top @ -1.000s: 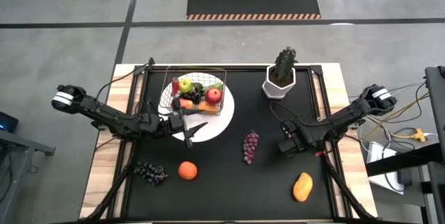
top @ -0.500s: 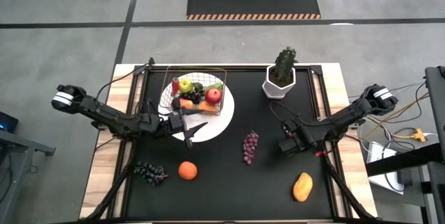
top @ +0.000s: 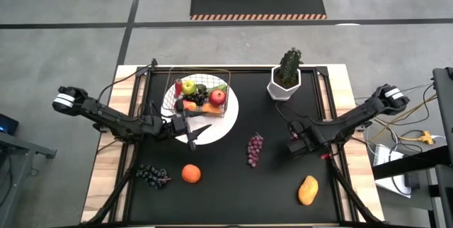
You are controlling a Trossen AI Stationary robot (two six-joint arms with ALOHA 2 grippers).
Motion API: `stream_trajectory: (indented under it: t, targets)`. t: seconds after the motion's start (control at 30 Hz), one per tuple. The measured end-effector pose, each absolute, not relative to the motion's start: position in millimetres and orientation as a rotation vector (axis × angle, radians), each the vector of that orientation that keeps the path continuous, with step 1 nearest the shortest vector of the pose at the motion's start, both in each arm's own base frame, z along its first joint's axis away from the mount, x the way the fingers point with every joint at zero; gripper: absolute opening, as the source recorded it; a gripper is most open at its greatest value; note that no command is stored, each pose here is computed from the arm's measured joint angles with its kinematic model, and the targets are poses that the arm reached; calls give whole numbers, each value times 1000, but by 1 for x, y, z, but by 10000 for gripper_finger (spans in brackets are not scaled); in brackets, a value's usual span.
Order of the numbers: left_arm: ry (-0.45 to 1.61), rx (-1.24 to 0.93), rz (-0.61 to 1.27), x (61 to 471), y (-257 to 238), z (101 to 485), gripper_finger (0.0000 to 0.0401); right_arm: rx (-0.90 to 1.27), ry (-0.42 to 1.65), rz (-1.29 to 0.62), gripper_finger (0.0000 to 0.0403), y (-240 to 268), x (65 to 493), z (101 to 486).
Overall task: Build produce basket
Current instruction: Put the peach in the gold wire basket
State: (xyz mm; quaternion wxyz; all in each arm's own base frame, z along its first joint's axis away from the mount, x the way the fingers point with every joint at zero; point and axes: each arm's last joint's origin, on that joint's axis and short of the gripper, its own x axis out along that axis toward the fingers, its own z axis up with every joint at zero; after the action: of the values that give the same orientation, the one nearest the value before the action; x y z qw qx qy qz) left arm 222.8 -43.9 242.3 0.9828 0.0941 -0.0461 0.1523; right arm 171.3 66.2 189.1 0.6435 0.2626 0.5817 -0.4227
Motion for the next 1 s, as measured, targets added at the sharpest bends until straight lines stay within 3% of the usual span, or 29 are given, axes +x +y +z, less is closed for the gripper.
stream_trajectory:
  t: [0.2, 0.47, 0.73, 1.0]
  targets:
    - [-99, 190, 277, 223, -45, 243, 202, 682, 1150, -848, 200, 61, 163, 214]
    - [-113, 262, 188, 233, -54, 250, 202, 831, 739, -479, 201, 63, 175, 256]
    - [-131, 401, 106, 253, -74, 262, 202, 774, 486, -323, 201, 70, 203, 272]
    - [-97, 428, 64, 271, -87, 270, 202, 682, 381, -269, 201, 67, 240, 266]
